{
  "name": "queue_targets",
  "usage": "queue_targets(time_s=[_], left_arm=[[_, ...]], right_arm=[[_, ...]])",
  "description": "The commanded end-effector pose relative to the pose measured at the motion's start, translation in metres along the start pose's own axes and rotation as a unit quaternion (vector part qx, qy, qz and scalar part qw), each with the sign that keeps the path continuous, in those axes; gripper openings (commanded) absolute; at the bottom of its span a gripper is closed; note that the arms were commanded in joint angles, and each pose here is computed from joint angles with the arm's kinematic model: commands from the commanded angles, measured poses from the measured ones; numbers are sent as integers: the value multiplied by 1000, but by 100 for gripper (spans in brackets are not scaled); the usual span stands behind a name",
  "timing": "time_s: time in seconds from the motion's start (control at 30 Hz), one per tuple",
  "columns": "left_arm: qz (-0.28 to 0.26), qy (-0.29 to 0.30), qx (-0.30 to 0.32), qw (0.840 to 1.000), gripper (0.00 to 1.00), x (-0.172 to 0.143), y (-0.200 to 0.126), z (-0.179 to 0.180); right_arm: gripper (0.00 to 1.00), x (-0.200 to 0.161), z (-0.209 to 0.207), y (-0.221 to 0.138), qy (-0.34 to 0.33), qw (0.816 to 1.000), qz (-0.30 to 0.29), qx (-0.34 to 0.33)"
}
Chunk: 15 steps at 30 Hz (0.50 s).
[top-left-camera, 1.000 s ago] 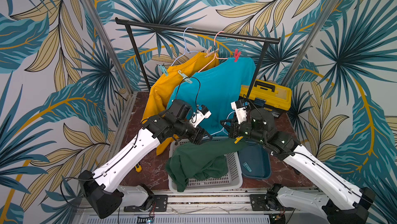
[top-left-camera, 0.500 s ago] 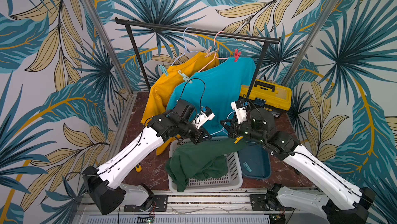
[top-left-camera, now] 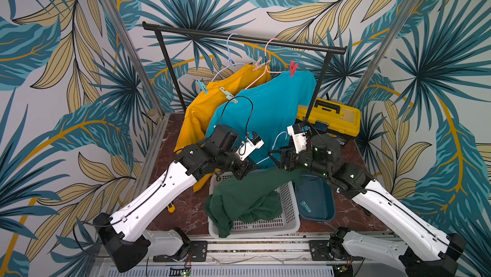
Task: Remove the clothespins securing t-shirts to the hanger
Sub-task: Adjust the hanger.
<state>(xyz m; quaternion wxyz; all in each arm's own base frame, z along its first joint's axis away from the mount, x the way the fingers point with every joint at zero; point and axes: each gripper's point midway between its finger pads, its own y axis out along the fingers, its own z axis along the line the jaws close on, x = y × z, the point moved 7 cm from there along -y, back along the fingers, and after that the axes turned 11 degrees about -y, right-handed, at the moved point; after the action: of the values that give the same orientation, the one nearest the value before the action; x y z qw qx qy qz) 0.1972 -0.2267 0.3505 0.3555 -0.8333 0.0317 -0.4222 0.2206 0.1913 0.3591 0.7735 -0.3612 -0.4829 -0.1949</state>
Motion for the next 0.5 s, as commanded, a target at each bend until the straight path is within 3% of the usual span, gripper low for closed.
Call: queue_targets(time_s=[0.0,0.13,0.27,0.47], left_arm=[[-26,40,27,999,0,-1,-15,-4],[-36,67,70,995,0,-4,-18,-11],[-49,115,105,987,0,-10,-24,-26],[-72,178,164,968,0,-15,-35,-38]], right_arm=[[86,1,-1,-23,11,1000,-16,-18],[99,-2,-19,-47,61,991,-16,-119],[100,-3,-36,-67,102,967,28,-231],[99,-5,-41,-72,164,943,63,-281]])
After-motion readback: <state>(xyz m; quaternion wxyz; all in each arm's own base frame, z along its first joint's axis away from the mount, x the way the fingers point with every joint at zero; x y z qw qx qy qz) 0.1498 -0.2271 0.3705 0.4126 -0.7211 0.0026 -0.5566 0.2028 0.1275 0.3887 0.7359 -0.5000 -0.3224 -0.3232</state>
